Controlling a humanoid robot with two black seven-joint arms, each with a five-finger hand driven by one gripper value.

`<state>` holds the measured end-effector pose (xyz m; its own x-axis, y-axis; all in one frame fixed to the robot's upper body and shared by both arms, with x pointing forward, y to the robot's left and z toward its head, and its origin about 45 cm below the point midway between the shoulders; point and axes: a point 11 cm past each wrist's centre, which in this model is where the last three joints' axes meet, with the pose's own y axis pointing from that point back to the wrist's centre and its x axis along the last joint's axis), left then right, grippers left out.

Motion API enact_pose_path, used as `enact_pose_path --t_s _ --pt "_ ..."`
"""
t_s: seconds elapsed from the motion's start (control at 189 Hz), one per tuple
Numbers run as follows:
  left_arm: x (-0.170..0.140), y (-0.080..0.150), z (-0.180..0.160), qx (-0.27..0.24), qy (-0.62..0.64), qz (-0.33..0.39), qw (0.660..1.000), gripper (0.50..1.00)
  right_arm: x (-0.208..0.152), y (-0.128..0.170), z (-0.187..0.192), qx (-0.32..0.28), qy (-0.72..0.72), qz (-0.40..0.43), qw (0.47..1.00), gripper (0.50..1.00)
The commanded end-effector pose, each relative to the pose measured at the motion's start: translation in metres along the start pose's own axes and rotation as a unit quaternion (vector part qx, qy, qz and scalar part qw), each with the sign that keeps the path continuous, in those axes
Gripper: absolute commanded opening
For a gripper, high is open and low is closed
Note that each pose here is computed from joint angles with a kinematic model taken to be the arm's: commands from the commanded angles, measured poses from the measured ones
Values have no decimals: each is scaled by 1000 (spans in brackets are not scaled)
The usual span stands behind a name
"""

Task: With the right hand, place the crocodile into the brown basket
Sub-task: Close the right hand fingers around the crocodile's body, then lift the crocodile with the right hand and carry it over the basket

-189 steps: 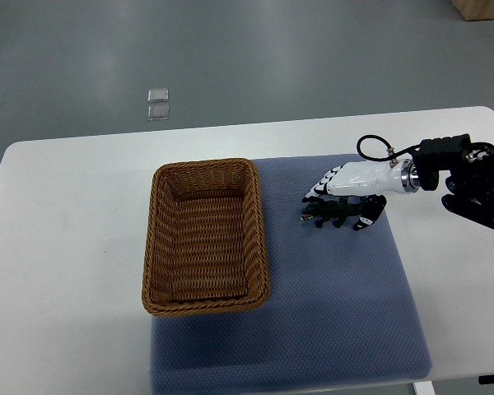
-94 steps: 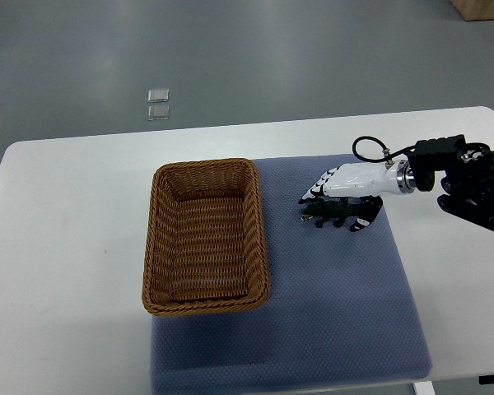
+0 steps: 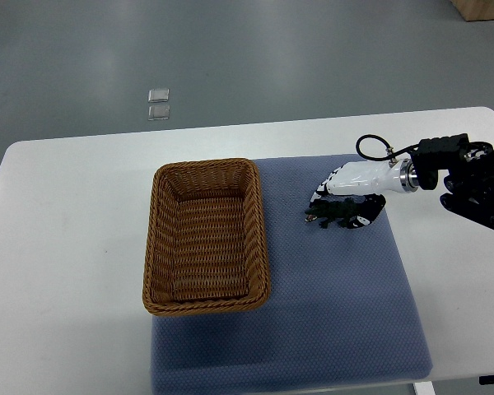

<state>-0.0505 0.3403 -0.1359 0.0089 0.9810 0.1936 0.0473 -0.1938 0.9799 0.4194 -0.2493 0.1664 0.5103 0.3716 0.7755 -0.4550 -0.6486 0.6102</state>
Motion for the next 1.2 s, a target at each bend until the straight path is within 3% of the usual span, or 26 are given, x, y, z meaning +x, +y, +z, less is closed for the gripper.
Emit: enact_pose_path --t_s 0.0,0.763,1.192 --pt "1 0 0 0 0 1 1000 1000 0 0 0 0 0 0 1000 785" --pt "0 0 0 0 0 0 1000 1000 8 1 1 -1 5 10 1000 556" --pt "0 0 0 0 0 0 1000 1000 31 5 3 -5 13 29 999 549"
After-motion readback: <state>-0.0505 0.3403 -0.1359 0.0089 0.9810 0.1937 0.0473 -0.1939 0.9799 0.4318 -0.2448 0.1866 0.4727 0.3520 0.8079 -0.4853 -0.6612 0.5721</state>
